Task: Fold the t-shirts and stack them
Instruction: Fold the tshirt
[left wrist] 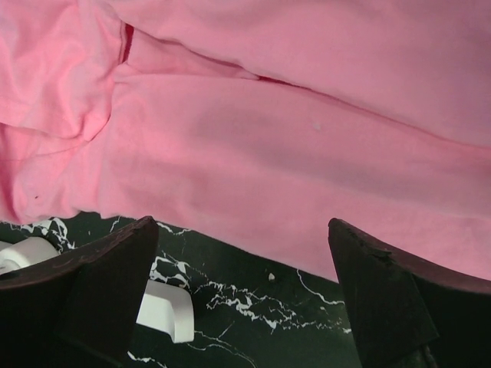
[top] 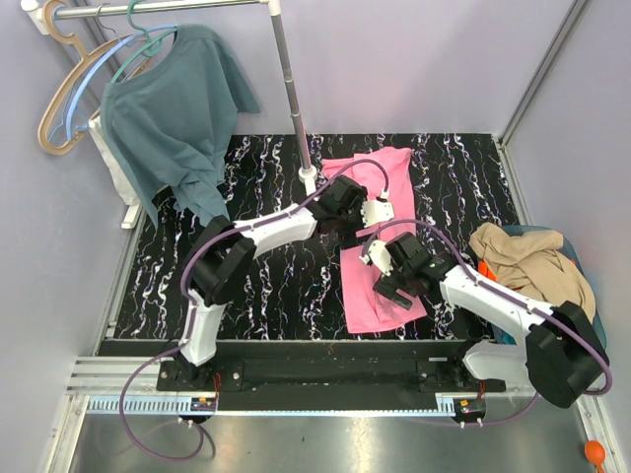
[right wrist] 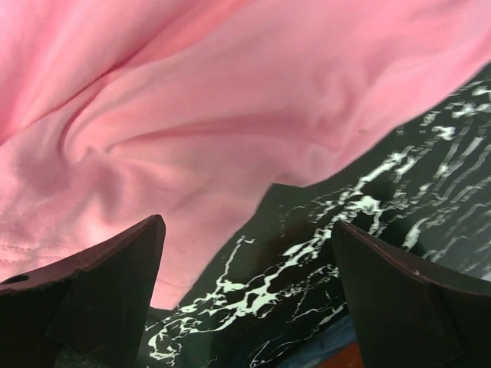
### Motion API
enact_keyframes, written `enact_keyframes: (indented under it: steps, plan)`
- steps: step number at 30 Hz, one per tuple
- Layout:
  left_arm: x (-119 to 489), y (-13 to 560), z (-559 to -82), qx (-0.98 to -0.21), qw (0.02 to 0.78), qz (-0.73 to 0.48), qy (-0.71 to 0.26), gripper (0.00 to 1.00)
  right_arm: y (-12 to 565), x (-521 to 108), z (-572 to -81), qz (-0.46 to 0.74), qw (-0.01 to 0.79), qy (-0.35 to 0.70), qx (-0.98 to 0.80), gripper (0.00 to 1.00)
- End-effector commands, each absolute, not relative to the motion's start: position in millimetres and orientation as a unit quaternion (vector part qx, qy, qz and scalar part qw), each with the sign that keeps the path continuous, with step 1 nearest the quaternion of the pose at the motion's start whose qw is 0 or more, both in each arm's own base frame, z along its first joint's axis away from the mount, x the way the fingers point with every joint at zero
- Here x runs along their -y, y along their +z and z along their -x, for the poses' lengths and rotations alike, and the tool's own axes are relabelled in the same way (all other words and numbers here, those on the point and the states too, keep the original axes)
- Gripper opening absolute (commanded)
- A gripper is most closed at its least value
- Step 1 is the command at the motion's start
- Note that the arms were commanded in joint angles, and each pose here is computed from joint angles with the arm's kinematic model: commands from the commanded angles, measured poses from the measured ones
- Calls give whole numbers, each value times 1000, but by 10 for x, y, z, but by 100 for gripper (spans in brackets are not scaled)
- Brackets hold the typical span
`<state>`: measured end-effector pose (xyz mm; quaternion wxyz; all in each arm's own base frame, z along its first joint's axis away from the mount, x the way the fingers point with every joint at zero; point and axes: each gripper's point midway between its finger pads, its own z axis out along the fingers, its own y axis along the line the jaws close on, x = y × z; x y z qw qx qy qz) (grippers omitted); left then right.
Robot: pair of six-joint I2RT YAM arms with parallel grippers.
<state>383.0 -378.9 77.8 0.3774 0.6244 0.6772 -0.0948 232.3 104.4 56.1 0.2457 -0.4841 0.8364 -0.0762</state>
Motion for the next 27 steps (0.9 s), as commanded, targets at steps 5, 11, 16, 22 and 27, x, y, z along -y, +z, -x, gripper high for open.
enact_keyframes:
  steps: [5,11,16,22,27]
  plan:
    - [4020,771,-4081,-657,399,-634,-86,99,294,-1098,-2189,521,196,-46,-830,100]
    - [3963,556,-4193,-644,383,-661,-45,99,232,-1096,-2114,517,182,-34,-836,100]
    - [3813,398,-4293,-632,366,-683,-9,99,255,-1137,-2063,519,176,-18,-836,100]
    - [3663,316,-4535,-636,359,-683,21,99,273,-1216,-2032,529,169,-14,-832,100]
    - [3577,264,-4657,-639,355,-682,36,99,282,-1267,-2003,535,165,-13,-828,100]
